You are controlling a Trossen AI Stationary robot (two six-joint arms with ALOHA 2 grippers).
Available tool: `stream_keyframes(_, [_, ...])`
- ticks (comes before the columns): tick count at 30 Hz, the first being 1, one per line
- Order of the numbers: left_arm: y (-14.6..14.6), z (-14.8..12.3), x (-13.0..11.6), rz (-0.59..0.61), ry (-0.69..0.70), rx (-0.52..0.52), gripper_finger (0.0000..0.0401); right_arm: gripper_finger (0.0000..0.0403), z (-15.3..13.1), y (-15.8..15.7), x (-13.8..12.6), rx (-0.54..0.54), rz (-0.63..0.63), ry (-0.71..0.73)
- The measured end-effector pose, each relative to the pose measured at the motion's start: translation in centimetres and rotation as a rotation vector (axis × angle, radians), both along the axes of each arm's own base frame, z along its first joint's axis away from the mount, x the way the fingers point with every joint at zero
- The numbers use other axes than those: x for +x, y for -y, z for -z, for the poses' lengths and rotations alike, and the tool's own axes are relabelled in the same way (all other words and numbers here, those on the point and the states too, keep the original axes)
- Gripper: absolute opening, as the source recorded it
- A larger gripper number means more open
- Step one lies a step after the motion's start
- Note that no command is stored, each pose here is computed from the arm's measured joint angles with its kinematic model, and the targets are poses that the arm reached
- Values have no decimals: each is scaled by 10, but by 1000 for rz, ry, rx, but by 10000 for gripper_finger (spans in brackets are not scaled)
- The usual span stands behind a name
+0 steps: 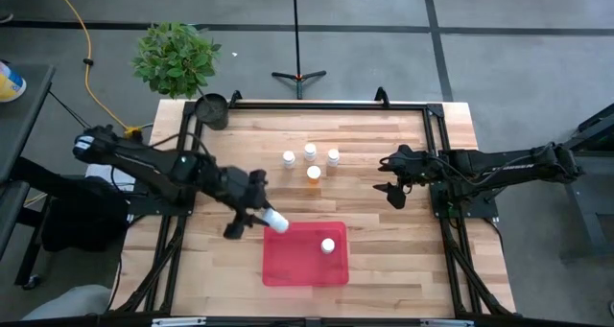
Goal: Pick and place pill bottles into a basket
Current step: Put the white medicine bottle into the red bin
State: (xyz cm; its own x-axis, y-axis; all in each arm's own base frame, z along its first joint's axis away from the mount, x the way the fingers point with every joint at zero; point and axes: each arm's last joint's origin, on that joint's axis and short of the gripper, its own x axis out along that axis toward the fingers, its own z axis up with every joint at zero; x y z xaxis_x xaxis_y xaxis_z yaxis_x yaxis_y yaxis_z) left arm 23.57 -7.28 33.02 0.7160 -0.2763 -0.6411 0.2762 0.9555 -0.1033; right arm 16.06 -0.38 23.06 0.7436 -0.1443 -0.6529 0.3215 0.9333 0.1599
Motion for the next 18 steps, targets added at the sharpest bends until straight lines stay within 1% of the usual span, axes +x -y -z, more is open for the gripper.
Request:
stream_keyframes(7, [38, 21, 19, 59, 2, 55, 190, 287, 0, 0, 0, 0, 0, 5])
stream_keyframes(11, [56, 42, 33, 72, -31, 102, 190, 287, -1, 0, 1, 0, 0, 8])
stream_keyframes(18, [69, 84, 58, 77, -128, 158, 190, 287, -1, 0, 1, 0, 0, 15])
